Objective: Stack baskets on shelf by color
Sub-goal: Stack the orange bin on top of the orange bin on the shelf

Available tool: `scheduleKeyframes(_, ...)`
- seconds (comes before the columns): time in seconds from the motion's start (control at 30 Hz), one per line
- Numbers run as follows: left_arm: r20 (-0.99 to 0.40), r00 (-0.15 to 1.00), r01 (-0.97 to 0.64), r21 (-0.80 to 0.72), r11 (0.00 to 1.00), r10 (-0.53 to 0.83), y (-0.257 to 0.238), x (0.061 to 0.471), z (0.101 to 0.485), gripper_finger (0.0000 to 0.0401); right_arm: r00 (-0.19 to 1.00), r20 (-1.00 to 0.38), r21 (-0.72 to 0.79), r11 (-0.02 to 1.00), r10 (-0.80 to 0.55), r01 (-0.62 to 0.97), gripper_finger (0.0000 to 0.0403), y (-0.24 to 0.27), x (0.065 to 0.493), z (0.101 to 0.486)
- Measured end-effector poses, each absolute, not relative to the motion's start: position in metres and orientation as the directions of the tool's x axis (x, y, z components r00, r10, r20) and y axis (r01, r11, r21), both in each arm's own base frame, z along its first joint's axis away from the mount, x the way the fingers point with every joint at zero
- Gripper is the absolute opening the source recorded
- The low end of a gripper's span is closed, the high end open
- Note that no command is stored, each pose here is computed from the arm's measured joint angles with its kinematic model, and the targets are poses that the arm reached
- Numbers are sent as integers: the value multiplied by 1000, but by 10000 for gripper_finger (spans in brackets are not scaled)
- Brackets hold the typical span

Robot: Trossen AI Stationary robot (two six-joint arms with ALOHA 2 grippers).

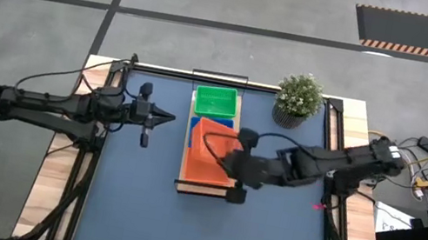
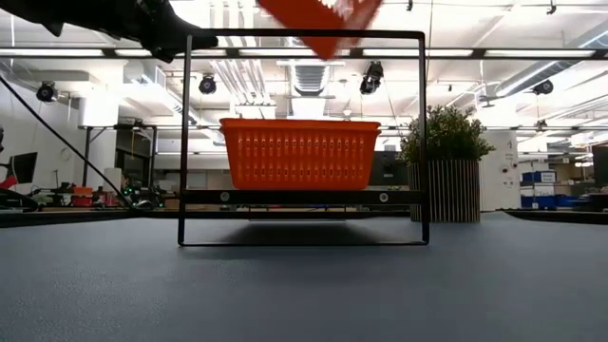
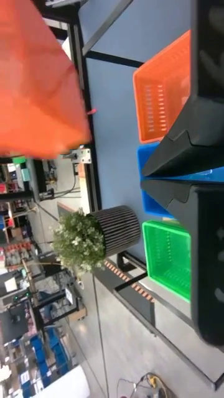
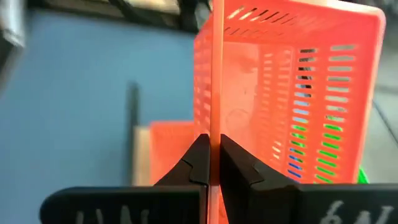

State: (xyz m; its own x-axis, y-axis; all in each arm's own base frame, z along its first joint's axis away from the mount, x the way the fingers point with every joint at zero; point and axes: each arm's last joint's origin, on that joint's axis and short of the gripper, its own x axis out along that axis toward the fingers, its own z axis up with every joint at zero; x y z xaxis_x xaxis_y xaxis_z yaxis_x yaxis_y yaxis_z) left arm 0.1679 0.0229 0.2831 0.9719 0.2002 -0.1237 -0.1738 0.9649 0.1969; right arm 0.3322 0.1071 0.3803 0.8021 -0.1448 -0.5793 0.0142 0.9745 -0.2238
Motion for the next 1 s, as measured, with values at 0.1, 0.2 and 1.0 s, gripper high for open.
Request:
scheduleKeyframes(0.1,-132,970,-175,197,965,203,23,165,283,0,737,-652,-218,975,-182,48,11,93,340,366)
scheduleKeyframes(0.2,-136,970,-175,197,965,204,22,162,283,0,679,-714,-192,980,-170,43,11,86,348,351)
scheduleKeyframes(1.0,-129,970,-179,197,964,207,22,162,282,0,524,-846,-112,994,-104,17,50,83,376,300)
